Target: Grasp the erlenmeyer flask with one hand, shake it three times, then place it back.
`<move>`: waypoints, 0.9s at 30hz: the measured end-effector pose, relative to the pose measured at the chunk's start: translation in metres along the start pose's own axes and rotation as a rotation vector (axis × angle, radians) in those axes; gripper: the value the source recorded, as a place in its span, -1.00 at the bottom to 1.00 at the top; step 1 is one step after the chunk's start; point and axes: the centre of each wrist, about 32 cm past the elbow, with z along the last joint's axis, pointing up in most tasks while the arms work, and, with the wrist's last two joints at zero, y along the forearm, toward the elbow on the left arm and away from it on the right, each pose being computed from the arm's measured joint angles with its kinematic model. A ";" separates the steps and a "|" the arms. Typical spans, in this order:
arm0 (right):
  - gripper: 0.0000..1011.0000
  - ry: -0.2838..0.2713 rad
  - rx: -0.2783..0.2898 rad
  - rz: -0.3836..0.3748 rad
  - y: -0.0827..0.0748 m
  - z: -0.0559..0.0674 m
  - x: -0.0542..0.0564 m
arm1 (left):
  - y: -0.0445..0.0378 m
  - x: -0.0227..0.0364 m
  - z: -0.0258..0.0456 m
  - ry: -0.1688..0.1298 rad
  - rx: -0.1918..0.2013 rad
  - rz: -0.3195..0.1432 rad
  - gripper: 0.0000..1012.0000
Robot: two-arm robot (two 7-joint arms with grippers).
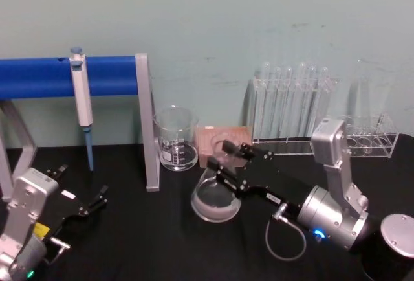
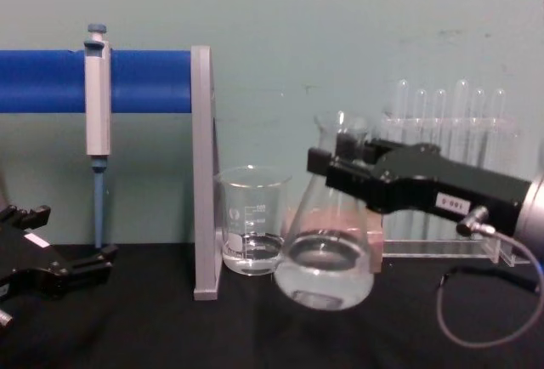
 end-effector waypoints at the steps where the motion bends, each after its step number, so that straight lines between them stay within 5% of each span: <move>1: -0.10 -0.002 0.003 -0.010 -0.001 0.001 -0.001 | 0.0000 0.0000 0.0000 0.000 0.000 0.000 0.98; 13: -0.09 -0.018 0.036 -0.122 -0.011 0.011 -0.008 | 0.0000 0.0000 0.0000 0.000 0.000 0.000 0.98; 27: -0.09 -0.011 0.042 -0.147 -0.015 0.012 -0.012 | 0.0000 0.0000 0.0000 0.000 0.000 0.000 0.98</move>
